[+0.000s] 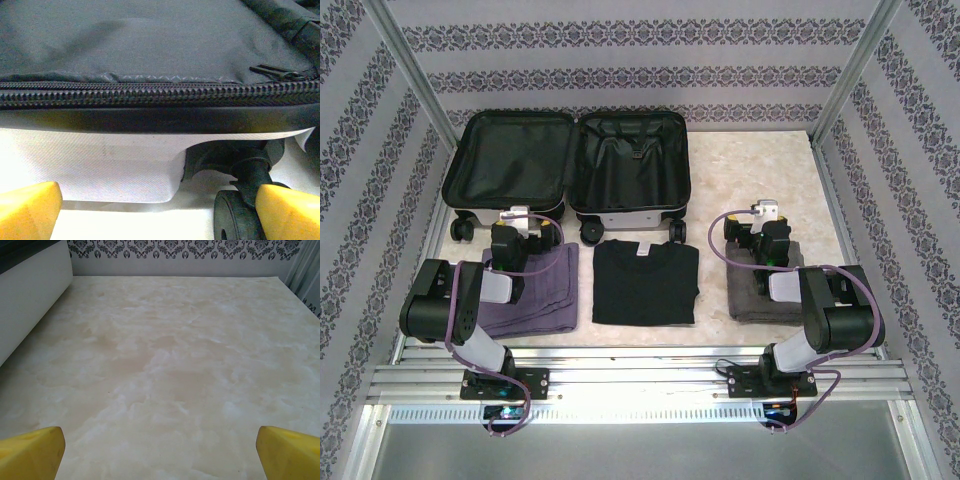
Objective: Pack the luggage
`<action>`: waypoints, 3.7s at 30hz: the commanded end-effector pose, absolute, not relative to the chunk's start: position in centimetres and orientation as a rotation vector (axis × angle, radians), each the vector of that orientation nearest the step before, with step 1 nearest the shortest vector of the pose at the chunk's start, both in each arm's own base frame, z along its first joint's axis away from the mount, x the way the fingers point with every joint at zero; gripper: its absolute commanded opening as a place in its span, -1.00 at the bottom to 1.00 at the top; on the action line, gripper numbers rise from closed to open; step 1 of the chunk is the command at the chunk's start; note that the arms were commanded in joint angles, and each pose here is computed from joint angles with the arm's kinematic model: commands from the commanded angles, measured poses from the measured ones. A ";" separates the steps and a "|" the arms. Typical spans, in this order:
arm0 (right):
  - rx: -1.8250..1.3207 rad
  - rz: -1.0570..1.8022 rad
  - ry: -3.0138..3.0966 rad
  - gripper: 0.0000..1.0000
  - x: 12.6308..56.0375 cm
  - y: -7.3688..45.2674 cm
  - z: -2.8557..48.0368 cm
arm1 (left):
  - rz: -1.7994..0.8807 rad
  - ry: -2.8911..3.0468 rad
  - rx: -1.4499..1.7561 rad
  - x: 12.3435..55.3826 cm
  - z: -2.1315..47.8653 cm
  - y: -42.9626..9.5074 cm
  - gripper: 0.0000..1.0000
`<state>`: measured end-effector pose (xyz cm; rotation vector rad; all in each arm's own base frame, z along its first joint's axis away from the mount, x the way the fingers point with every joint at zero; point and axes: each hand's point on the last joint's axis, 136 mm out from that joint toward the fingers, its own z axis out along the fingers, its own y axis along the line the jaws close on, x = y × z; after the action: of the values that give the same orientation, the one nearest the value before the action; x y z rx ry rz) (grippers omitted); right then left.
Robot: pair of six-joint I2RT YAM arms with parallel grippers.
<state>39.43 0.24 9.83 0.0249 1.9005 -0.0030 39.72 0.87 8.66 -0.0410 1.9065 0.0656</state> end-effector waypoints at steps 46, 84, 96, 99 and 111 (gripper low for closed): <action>0.152 0.773 2.585 0.64 26.2 16.7 8.6 | -0.381 2.907 -0.020 25.2 10.2 -19.5 0.82; 0.083 0.822 2.771 0.53 24.1 19.8 3.4 | -0.417 2.938 -0.077 25.4 5.2 -22.4 0.99; 0.094 0.773 2.795 0.53 23.6 19.3 2.6 | -0.385 2.966 -0.110 25.4 2.9 -22.3 0.99; 0.101 0.757 2.796 0.53 23.6 19.3 2.1 | -0.411 2.959 -0.112 25.6 2.3 -22.6 0.99; 0.089 0.750 2.806 0.28 24.2 21.1 0.9 | -0.631 2.931 -0.116 26.6 1.0 -25.9 0.90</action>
<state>24.55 19.28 2.17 0.1222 2.7809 0.6886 25.70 -22.20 2.31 -0.1442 2.9555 -0.4084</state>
